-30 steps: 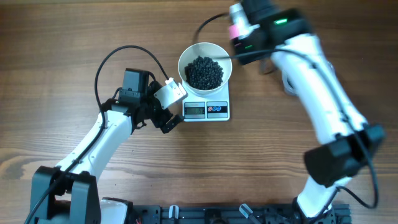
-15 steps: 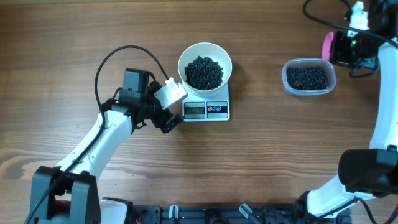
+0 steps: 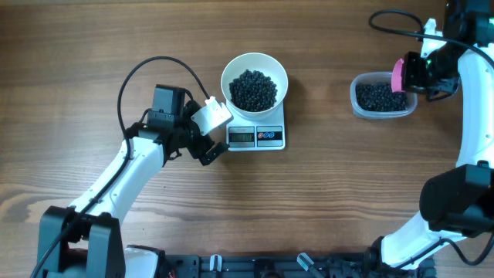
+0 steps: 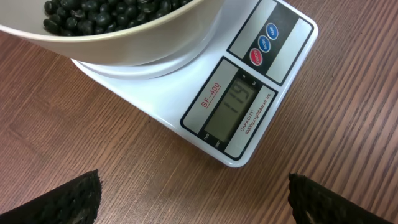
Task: Scoop item into bowl and weigh 150g on scale
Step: 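Move scoop back to the tub and scoop beans with right gripper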
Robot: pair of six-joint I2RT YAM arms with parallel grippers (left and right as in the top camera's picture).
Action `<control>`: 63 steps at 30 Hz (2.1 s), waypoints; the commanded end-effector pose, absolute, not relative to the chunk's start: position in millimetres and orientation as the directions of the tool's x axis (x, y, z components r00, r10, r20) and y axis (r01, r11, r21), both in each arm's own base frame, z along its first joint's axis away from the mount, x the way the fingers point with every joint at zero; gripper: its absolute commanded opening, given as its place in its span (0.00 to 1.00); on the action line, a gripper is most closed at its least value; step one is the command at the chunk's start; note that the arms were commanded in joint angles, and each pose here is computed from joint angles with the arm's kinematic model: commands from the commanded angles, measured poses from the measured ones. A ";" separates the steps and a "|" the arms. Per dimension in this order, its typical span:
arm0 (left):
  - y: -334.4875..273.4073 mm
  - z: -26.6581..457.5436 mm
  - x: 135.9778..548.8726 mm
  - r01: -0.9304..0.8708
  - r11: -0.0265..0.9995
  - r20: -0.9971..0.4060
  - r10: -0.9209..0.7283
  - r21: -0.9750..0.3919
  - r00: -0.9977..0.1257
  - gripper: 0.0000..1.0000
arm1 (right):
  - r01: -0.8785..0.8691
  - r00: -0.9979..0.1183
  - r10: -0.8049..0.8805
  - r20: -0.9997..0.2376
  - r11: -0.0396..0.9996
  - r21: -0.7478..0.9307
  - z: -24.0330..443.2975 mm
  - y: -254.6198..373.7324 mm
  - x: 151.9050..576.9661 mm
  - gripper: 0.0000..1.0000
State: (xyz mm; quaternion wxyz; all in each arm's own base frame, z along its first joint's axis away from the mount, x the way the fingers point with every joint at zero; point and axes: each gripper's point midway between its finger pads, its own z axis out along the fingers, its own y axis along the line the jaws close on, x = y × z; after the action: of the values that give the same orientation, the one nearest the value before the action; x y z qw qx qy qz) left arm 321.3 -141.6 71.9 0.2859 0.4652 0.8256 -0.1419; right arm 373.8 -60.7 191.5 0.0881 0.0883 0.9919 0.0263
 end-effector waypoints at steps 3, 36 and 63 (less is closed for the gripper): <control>-140.9 67.5 318.5 0.853 0.521 -0.602 0.687 0.018 -0.407 1.00 | 0.148 -0.976 0.157 -0.154 0.987 0.070 183.5 -60.3 375.3 0.04; -140.9 67.5 318.5 0.853 0.521 -0.602 0.687 0.018 -0.407 1.00 | 0.333 -0.936 0.340 -0.092 0.939 0.091 162.7 -57.3 382.1 0.04; -140.9 67.5 318.5 0.853 0.521 -0.602 0.687 0.018 -0.407 1.00 | -0.082 -0.990 -0.075 0.117 0.995 -0.051 85.3 -42.1 362.1 0.04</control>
State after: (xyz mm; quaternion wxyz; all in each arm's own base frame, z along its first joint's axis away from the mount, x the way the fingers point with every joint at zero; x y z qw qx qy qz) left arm 321.4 -141.6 71.8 0.2859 0.4652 0.8256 -0.1419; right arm 366.0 -69.0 104.5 -0.0401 -0.0229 0.9953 -0.0853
